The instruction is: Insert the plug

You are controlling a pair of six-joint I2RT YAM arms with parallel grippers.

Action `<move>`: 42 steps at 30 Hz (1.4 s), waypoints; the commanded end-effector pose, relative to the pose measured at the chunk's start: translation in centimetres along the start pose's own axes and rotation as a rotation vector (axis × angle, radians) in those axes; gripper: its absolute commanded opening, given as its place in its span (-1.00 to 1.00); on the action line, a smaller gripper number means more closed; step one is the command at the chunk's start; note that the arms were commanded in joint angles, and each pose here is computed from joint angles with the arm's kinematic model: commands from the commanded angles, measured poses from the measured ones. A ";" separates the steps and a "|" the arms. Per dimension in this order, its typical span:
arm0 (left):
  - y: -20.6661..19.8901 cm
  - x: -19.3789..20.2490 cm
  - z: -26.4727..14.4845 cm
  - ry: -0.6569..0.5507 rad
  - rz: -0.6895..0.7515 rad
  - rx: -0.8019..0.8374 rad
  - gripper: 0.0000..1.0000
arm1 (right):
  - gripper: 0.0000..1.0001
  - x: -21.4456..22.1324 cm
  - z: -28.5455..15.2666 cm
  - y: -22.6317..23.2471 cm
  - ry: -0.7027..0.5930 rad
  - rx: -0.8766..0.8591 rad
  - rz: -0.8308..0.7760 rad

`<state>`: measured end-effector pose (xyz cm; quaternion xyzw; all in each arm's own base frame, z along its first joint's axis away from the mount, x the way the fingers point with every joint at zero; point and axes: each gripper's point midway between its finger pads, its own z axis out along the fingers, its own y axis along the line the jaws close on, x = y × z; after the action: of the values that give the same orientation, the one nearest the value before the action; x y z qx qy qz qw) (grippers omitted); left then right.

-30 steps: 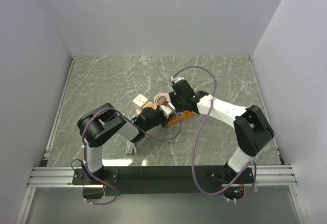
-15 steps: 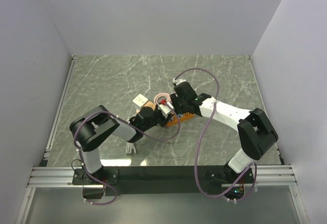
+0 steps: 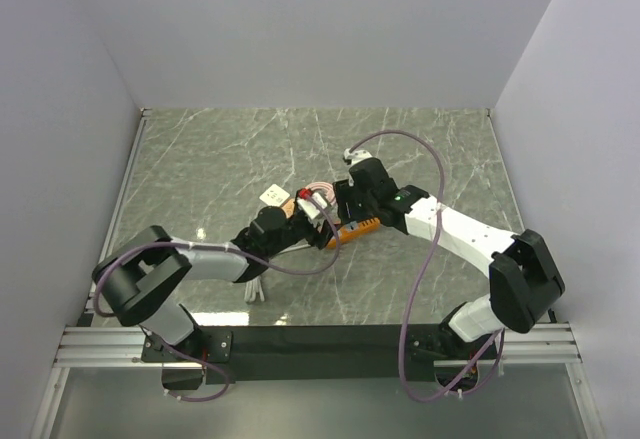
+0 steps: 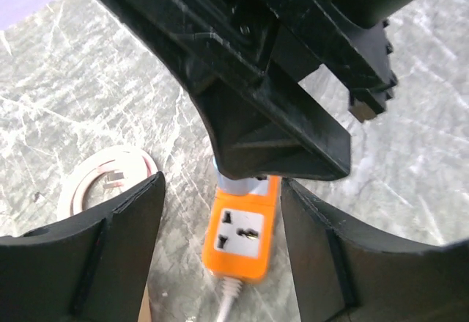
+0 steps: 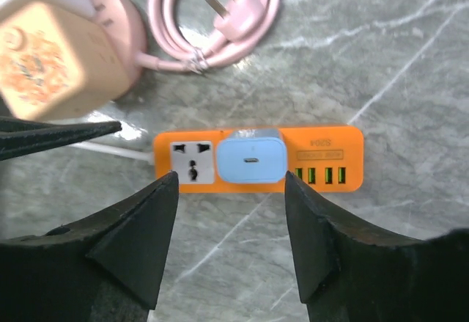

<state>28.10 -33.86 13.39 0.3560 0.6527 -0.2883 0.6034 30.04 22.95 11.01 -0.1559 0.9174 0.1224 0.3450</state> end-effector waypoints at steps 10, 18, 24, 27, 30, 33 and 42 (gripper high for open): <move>1.2 -6.1 -3.4 -0.120 -0.107 -0.095 0.44 | 0.57 -2.7 -0.7 -0.4 -0.115 0.001 0.035; 10.4 -9.1 -7.4 -0.185 -0.334 -0.507 0.88 | 0.86 -7.1 -3.4 -4.0 -0.331 0.074 0.130; 18.8 -8.2 -11.9 -0.207 -0.477 -0.769 0.99 | 1.00 -8.7 -5.9 -9.6 -0.545 0.161 0.243; 21.4 -7.8 -14.3 -0.209 -0.492 -0.902 0.99 | 1.00 -9.2 -7.7 -12.2 -0.621 0.217 0.303; 24.2 -7.4 -17.3 -0.223 -0.512 -1.009 0.99 | 1.00 -8.9 -9.1 -14.6 -0.700 0.258 0.375; 26.7 -6.6 -19.4 -0.221 -0.553 -1.058 0.99 | 1.00 -8.8 -10.8 -15.9 -0.779 0.271 0.425; 27.8 -6.0 -21.1 -0.222 -0.573 -1.148 0.99 | 1.00 -8.0 -14.4 -16.7 -0.892 0.300 0.466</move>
<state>38.26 -1.58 20.66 -0.2292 0.7278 -0.0697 0.6426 33.57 5.18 23.01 0.1486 0.7323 0.1119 0.6550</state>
